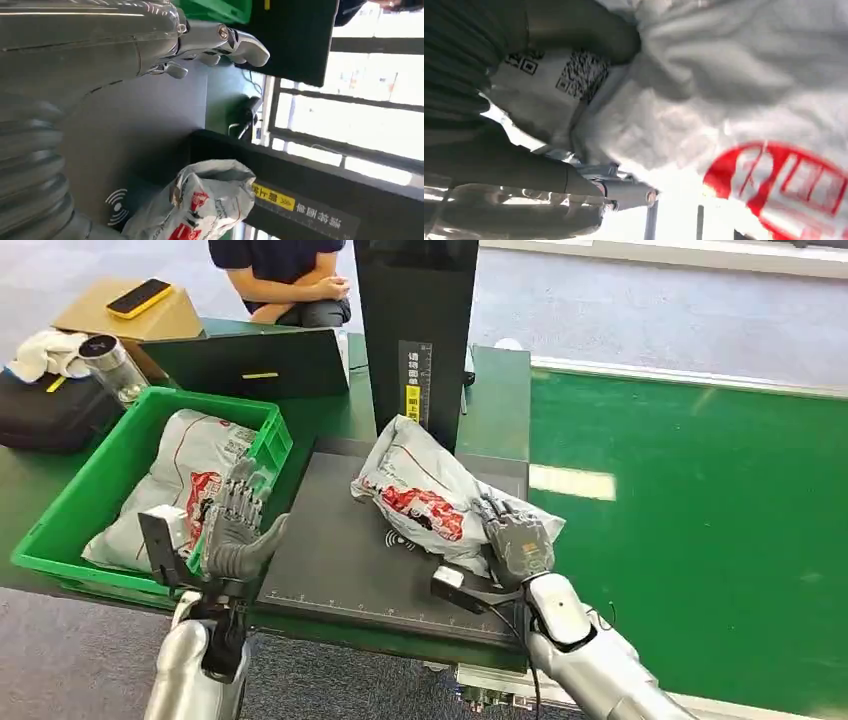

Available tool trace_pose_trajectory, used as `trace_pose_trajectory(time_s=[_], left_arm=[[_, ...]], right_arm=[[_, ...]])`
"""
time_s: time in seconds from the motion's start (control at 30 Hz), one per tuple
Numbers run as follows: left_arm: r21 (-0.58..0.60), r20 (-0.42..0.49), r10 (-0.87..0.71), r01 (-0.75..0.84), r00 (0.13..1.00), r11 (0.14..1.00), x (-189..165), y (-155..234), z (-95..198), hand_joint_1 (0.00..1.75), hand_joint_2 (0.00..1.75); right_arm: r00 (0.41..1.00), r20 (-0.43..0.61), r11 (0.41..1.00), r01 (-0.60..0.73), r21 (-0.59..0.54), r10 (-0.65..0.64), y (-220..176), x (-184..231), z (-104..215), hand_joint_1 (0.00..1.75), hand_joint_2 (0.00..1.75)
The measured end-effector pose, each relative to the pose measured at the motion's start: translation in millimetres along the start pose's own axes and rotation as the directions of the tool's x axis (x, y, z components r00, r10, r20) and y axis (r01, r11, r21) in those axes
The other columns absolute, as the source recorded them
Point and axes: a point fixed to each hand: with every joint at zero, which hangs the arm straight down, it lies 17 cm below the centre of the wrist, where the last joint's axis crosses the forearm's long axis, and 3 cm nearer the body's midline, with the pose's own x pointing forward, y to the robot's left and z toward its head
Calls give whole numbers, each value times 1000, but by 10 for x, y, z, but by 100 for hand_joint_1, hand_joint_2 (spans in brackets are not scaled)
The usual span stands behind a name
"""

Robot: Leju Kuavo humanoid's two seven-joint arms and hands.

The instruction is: Moved the parcel from conveyor to table for the left to box.

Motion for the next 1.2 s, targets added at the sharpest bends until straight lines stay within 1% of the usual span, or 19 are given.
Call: trace_pose_trajectory(time_s=[0.07,0.17,0.23,0.37,0.57,0.67,0.73,0.8,0.83,0.9,0.93,0.97,1.03,1.1,1.2], left_arm=[[25,10,-41,41,999,999,18,51,-5,0,175],[64,38,-82,80,996,995,108,125,-15,0,175],[69,48,-83,80,995,994,148,134,-19,0,175],[70,56,-71,67,996,995,176,133,-28,0,175],[62,58,-64,61,996,996,180,115,-27,0,175],[59,59,-61,58,996,997,181,108,-27,0,175],[58,59,-60,57,996,997,180,105,-26,0,175],[58,58,-59,56,997,997,179,104,-24,0,175],[58,57,-59,56,997,997,176,104,-20,0,175],[61,54,-55,52,997,997,163,107,-3,0,175],[58,52,-56,53,997,997,153,99,14,0,175],[48,53,-63,61,997,997,145,73,36,0,175],[5,60,-90,90,994,996,138,-47,73,0,175],[-57,67,-135,139,989,989,125,-214,90,0,175],[-161,88,-232,244,969,956,94,-523,104,0,175]], right_arm=[[1000,3,999,9,-32,-9,-55,7,0,0,175],[999,34,992,41,-122,-38,-209,105,27,0,175],[997,66,985,58,-161,-47,-275,185,61,0,175],[983,176,970,86,-229,-46,-412,456,134,0,175],[961,266,953,143,-269,-69,-538,765,208,0,175],[941,319,927,217,-304,-115,-701,981,236,0,175],[920,345,903,300,-306,-189,-801,1059,244,0,175],[873,369,856,432,-284,-319,-895,1107,253,0,175],[840,383,823,499,-272,-383,-949,1126,259,0,175],[731,397,705,666,-242,-555,-1062,1095,267,0,175],[673,401,633,733,-249,-621,-1153,1035,270,0,175],[632,405,576,773,-267,-661,-1236,960,291,0,175],[571,420,464,820,-335,-705,-1458,736,362,0,175],[549,434,395,828,-396,-715,-1622,563,480,0,175],[538,450,325,822,-468,-713,-1825,359,688,0,175]])
